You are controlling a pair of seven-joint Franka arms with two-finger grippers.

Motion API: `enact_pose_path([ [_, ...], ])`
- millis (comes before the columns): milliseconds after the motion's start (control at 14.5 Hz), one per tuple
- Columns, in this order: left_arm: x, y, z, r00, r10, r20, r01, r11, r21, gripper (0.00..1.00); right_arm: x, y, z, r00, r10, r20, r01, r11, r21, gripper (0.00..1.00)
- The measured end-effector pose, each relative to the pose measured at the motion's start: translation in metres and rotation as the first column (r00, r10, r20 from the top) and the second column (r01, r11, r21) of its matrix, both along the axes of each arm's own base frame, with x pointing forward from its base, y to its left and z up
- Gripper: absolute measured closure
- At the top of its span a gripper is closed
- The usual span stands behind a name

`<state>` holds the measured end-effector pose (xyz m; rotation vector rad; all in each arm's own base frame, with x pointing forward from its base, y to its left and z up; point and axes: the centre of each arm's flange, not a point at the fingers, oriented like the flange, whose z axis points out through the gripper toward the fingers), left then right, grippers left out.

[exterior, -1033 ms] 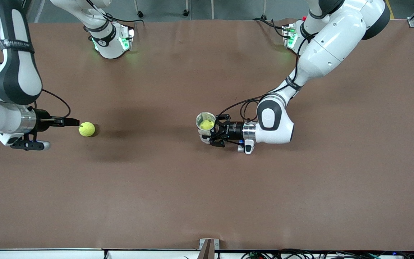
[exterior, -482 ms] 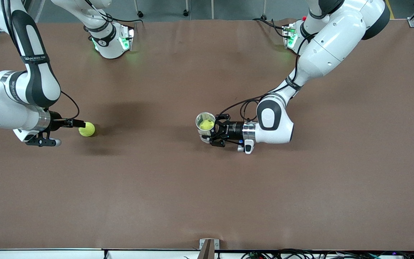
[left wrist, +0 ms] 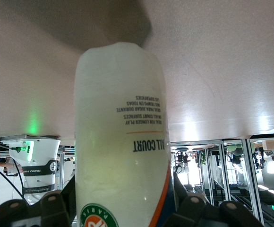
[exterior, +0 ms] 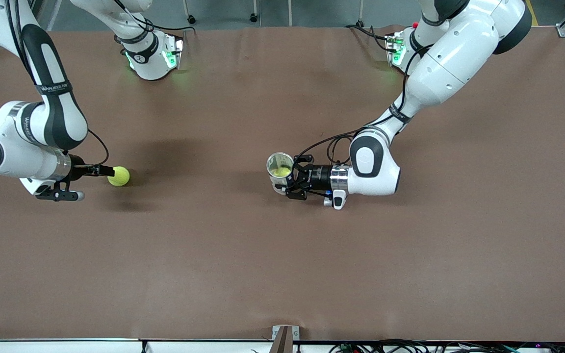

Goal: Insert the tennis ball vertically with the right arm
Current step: 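Grasp the second tennis ball with the right gripper and lift it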

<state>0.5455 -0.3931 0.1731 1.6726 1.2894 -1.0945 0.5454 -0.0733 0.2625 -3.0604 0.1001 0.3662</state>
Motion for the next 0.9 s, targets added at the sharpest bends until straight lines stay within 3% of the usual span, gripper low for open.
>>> enact_pose_path([
  [689,0.0,0.0,0.0,1.0,0.003,-0.009,-0.003,1.0,0.002,0.25,-0.009,0.003,-0.063,1.0,0.003,-0.016,-0.003,1.0,-0.005,0.0],
  [826,0.0,0.0,0.0,1.0,0.003,-0.009,-0.003,1.0,0.002,0.25,-0.01,0.003,-0.069,1.0,0.003,-0.019,-0.003,1.0,-0.005,0.03],
  [895,0.0,0.0,0.0,1.0,0.003,-0.009,-0.003,1.0,0.002,0.25,-0.01,0.004,-0.071,1.0,0.004,-0.019,-0.004,1.0,-0.005,0.09],
])
